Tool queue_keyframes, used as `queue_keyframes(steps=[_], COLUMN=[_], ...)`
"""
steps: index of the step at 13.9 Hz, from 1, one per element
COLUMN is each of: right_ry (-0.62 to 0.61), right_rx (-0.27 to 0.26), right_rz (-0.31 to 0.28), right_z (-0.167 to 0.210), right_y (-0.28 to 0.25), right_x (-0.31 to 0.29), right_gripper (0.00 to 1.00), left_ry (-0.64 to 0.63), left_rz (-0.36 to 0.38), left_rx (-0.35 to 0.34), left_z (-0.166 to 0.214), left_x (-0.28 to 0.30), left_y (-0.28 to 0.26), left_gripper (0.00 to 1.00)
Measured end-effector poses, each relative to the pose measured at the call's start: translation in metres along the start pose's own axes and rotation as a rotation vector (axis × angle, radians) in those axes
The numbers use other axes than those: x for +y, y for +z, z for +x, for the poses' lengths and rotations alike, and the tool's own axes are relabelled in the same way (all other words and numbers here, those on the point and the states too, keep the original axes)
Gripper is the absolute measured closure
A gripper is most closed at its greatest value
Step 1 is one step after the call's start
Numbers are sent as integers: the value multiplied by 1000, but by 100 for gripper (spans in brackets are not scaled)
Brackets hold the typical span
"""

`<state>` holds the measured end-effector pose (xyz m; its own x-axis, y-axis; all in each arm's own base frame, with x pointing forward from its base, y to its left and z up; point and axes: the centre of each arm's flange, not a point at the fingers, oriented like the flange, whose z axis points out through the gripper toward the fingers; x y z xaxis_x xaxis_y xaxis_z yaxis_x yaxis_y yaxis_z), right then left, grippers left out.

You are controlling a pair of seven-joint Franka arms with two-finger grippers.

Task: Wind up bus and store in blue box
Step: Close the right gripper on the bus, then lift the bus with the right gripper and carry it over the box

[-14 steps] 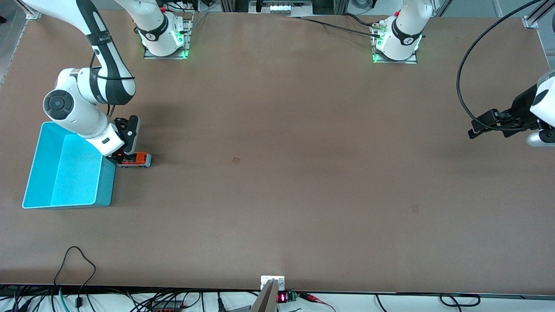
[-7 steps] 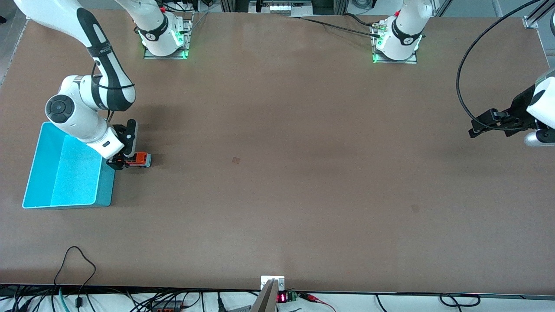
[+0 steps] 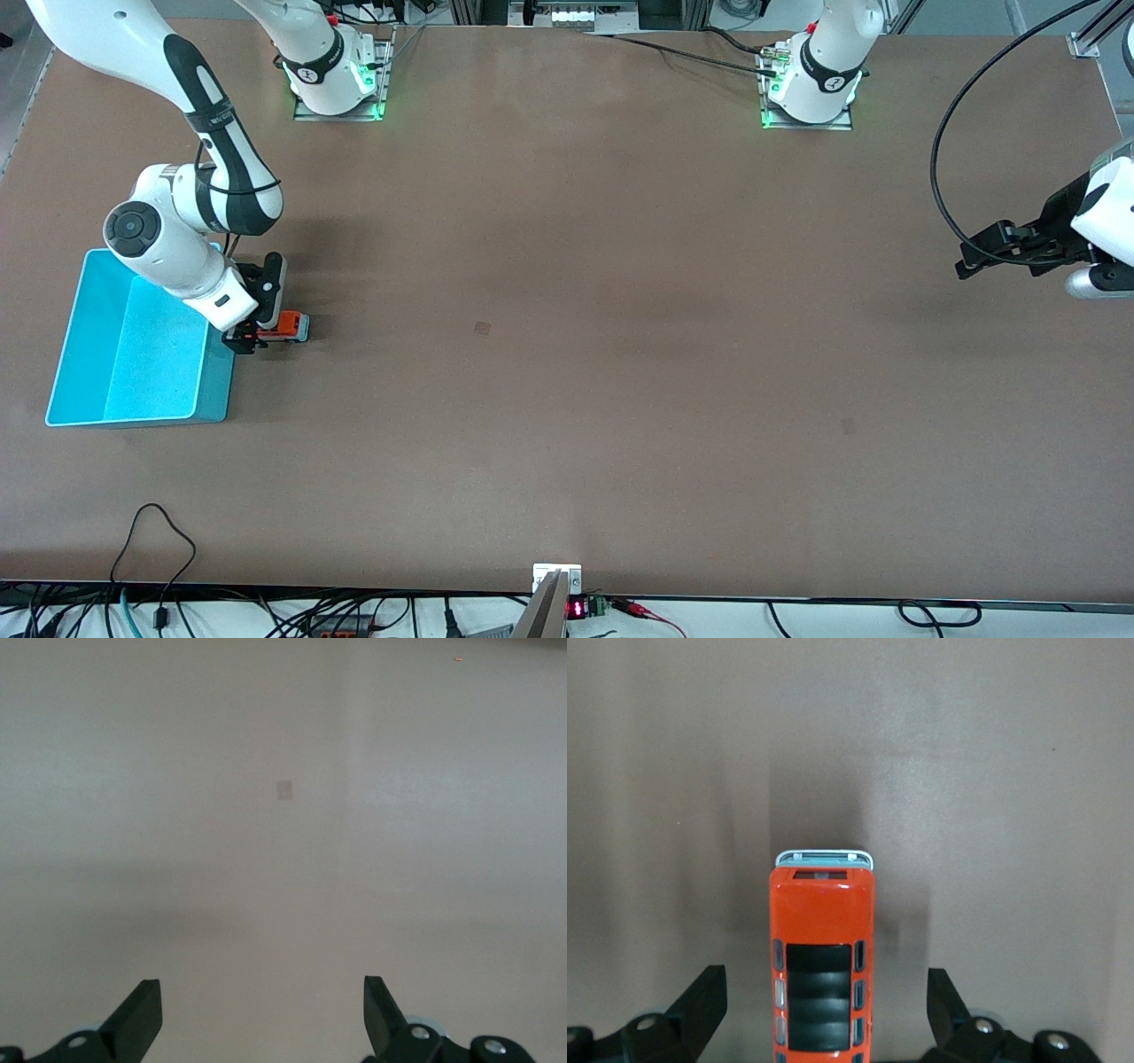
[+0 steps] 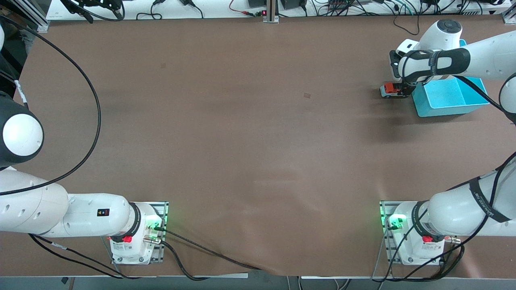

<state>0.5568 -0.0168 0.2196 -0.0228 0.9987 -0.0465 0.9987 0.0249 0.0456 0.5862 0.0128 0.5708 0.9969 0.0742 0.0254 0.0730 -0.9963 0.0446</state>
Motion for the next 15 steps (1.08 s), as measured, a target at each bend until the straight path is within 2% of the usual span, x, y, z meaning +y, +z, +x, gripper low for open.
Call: queue_keyframes(steps=[5,6,9,12,15], right_ry=[4,4,8,65,209], right_rx=[2,2,3,23,77], right_rz=[0,1,3,-2,-12], right_z=[-1,-2,-2,-11,-16], right_y=[13,14,15,13,9], right_x=[-1,-1,-1,-1,3], right_gripper=[4,10,47,48,48], left_ry=[0,0,0,0,1], left_rz=[0,0,0,0,0], left_rx=[1,1,1,2,2], left_z=[0,0,0,0,0], left_x=[0,0,0,0,0], left_y=[0,0,0,-1,-1], left_gripper=[0,0,0,0,0])
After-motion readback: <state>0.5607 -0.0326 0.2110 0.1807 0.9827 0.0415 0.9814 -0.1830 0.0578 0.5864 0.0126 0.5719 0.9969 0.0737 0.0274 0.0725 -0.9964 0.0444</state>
